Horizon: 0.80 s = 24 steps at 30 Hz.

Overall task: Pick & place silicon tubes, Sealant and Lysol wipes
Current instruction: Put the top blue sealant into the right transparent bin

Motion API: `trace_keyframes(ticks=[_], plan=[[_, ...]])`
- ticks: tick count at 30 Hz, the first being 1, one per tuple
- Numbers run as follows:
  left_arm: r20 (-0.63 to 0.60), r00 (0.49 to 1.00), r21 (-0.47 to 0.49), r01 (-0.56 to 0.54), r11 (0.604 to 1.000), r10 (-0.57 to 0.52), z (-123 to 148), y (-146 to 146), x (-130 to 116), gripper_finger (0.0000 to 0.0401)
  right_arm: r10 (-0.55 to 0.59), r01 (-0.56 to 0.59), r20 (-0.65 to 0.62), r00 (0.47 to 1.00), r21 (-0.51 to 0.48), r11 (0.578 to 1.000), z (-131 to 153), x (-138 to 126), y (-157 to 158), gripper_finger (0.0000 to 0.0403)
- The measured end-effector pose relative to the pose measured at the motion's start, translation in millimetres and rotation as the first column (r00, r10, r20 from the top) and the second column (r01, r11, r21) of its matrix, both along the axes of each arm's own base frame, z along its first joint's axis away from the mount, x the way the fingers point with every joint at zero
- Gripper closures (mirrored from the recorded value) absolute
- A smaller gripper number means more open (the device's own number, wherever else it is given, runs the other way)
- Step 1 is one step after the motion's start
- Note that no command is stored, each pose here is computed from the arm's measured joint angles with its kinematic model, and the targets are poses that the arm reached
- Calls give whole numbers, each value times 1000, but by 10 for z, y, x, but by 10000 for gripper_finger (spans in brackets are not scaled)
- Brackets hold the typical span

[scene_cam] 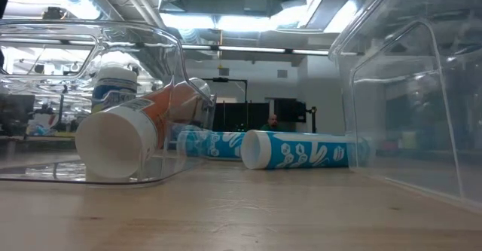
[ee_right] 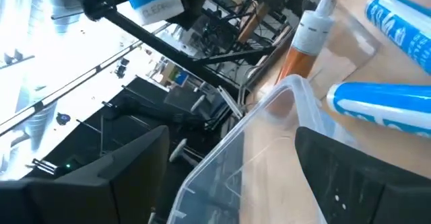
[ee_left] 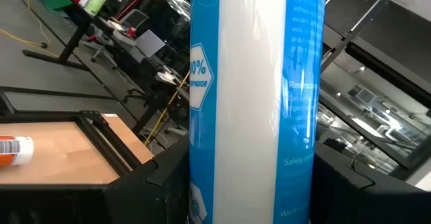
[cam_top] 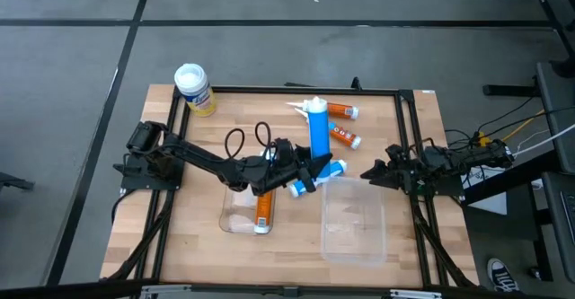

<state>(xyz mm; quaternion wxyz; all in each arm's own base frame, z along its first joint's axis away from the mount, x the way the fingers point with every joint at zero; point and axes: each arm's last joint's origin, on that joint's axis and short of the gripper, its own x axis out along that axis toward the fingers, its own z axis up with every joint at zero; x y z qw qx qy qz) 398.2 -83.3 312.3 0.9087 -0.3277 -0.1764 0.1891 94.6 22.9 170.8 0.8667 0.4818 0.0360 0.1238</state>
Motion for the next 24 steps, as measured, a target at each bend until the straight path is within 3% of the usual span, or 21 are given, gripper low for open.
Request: trace_keyframes(ticks=[7, 12, 18, 24], plan=[[-1, 1000, 0, 1, 1000, -1, -1, -1, 0, 192, 9, 4, 136, 991, -96, 995, 106, -13, 2, 80], [-2, 1000, 1, 1, 1000, -1, -1, -1, 0, 192, -10, 44, 150, 989, -230, 972, 336, -82, -20, 80], [-6, 1000, 2, 2, 1000, -2, -5, -2, 1, 192, 8, -24, -53, 999, -319, 947, 686, -306, -68, 80], [-21, 1000, 25, -2, 1000, 3, -8, -2, 2, 192, 130, -216, -305, 944, -269, 939, 895, -398, -50, 80]])
